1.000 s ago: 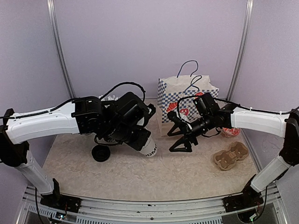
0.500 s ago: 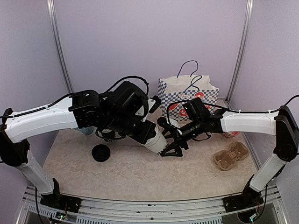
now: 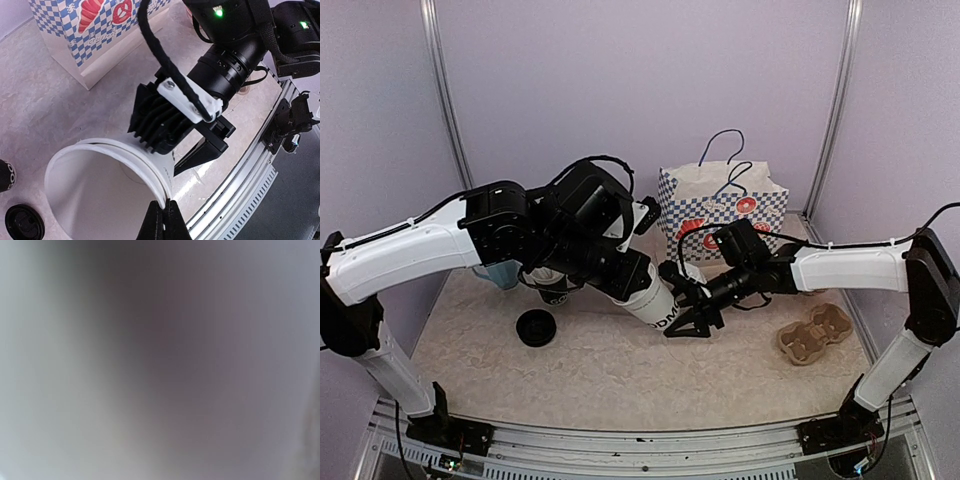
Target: Pack the takeout coffee
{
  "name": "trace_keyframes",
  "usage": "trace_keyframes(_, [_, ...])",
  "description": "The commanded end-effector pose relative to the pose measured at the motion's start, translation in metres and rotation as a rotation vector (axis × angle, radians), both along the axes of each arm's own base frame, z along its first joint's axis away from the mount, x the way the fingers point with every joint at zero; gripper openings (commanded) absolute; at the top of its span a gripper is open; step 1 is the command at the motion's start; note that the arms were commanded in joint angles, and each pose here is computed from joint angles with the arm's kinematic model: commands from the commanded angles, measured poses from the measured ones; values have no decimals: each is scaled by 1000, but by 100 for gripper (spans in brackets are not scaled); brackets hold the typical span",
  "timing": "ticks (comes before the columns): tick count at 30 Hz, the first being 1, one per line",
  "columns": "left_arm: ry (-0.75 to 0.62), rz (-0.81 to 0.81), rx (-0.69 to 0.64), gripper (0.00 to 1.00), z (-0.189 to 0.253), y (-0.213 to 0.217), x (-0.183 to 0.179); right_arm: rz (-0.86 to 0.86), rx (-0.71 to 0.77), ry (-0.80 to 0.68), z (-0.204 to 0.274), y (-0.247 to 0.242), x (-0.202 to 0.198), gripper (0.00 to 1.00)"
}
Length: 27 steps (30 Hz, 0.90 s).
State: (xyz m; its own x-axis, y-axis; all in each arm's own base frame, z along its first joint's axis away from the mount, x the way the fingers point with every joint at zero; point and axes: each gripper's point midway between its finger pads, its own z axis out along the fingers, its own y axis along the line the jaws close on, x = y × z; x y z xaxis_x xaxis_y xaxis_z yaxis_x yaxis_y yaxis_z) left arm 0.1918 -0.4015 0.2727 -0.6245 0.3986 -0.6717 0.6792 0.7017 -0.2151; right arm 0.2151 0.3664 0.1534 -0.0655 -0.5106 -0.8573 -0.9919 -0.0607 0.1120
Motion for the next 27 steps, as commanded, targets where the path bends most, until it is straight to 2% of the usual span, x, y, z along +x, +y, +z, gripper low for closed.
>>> trace_keyframes(1, [-48, 62, -7, 0, 30, 14, 12, 54, -13, 0, -20, -6, -17, 67])
trace_keyframes(5, [-51, 93, -24, 0, 47, 26, 16, 64, 1, 16, -24, -11, -21, 60])
trace_keyframes(7, [-38, 92, -34, 0, 48, 28, 16, 67, 12, 11, -20, -10, -20, 62])
trace_keyframes(10, [-10, 73, -40, 0, 43, 26, 12, 39, 19, 3, -11, -9, -12, 78])
trace_keyframes(12, [10, 58, -25, 0, 37, 24, 8, 16, 48, 16, 2, -11, -2, 97])
trace_keyframes(13, [18, 52, -16, 0, 33, 24, 7, 13, 67, 24, 9, -12, 2, 99])
trace_keyframes(17, [22, 37, -15, 0, 26, 19, 6, 37, 98, 17, 28, -14, 6, 99])
trace_keyframes(27, [23, -5, -109, 0, 36, 5, 4, 96, 124, 17, 42, 2, -3, 99])
